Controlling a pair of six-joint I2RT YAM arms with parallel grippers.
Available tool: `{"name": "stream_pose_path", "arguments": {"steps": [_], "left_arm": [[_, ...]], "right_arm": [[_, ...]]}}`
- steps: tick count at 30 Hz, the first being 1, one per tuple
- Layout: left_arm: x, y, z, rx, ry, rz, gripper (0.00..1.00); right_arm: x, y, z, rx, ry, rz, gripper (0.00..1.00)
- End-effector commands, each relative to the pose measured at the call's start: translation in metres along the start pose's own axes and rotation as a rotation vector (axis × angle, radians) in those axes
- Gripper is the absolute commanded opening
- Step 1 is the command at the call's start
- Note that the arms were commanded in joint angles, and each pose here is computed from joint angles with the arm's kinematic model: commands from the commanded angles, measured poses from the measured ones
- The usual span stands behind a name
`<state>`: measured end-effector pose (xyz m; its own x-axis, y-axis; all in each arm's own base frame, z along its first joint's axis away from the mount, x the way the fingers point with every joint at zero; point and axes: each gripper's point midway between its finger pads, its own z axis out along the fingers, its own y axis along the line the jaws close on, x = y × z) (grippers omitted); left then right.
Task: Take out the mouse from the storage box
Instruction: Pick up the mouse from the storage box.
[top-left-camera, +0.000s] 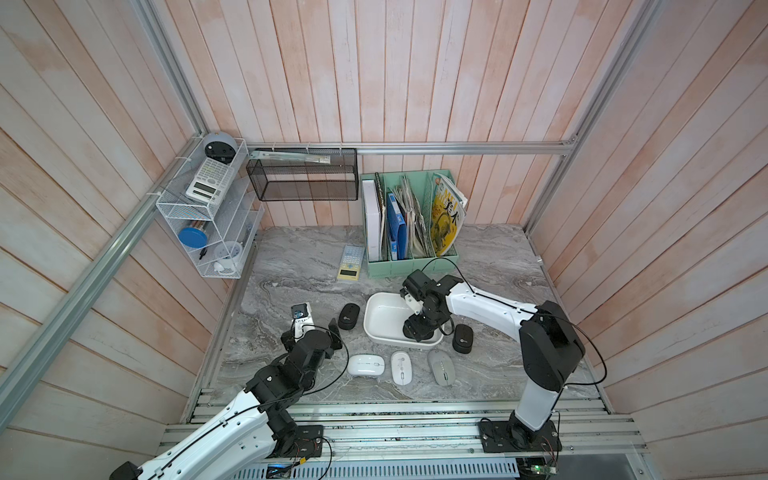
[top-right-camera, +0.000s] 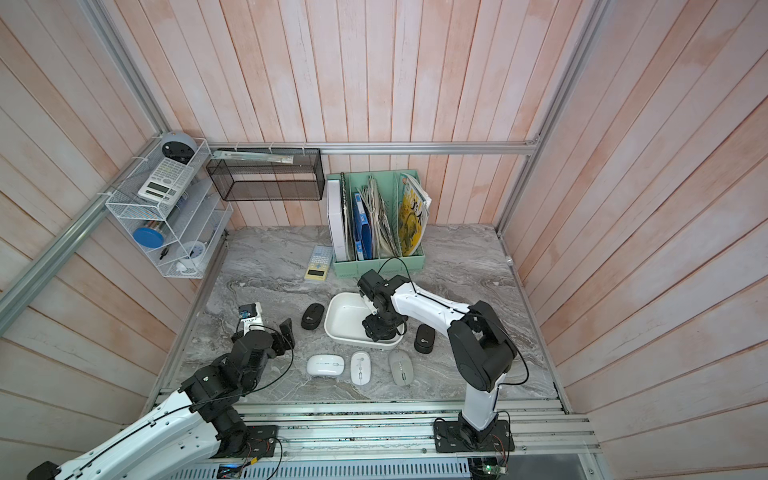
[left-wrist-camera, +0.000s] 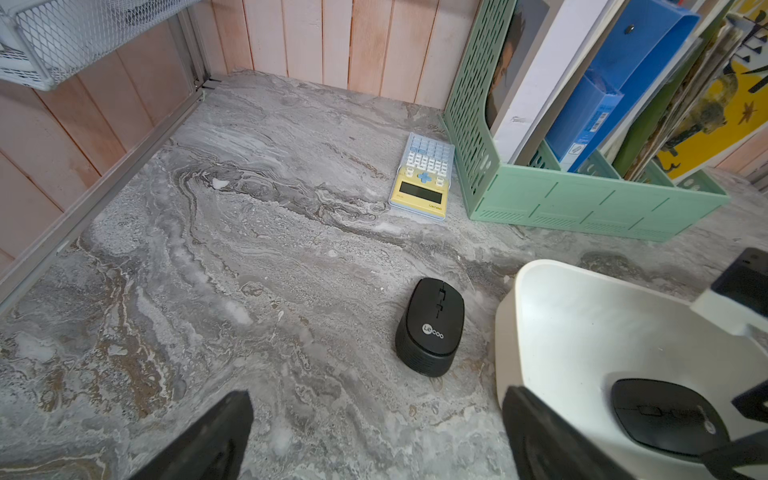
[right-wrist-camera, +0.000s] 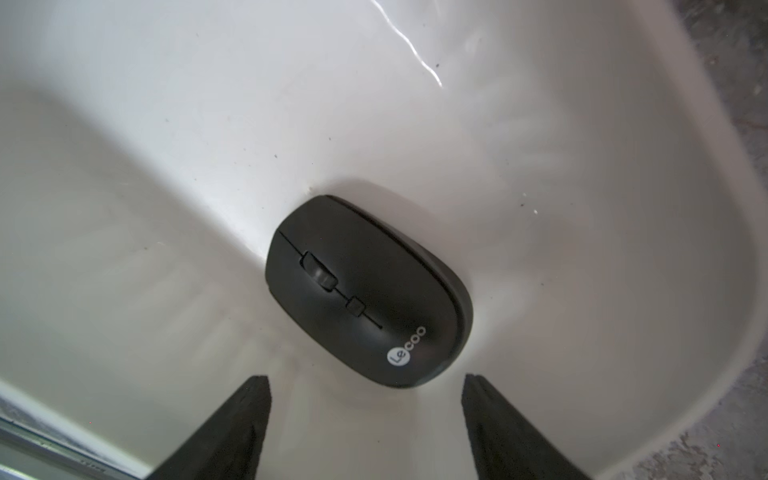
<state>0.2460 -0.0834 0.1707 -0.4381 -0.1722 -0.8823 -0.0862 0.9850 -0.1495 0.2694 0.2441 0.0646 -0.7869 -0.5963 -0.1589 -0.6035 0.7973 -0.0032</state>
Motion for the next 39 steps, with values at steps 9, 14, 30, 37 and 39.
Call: {"name": "stream_pose_path", "arguments": {"steps": [9, 14, 30, 37, 39], "left_arm": [[0.000, 0.005, 0.001, -0.021, -0.015, 0.005, 1.00], [0.000, 0.005, 0.001, -0.022, -0.016, 0.005, 1.00], [0.000, 0.005, 0.001, -0.020, -0.014, 0.005, 1.00], [0.000, 0.006, 0.001, -0.021, -0.014, 0.005, 1.00], [-0.001, 0.006, 0.000, -0.021, -0.016, 0.003, 1.00]], "right_arm": [[-0.007, -0.010, 0.028, 0.086, 0.046, -0.014, 0.78], [-0.028, -0.008, 0.030, 0.089, 0.009, 0.010, 0.75], [-0.044, 0.012, 0.010, 0.040, -0.094, -0.079, 0.89], [-0.053, 0.010, 0.011, 0.058, -0.121, -0.183, 0.90], [-0.056, 0.010, 0.016, 0.060, -0.117, -0.205, 0.91]]}}
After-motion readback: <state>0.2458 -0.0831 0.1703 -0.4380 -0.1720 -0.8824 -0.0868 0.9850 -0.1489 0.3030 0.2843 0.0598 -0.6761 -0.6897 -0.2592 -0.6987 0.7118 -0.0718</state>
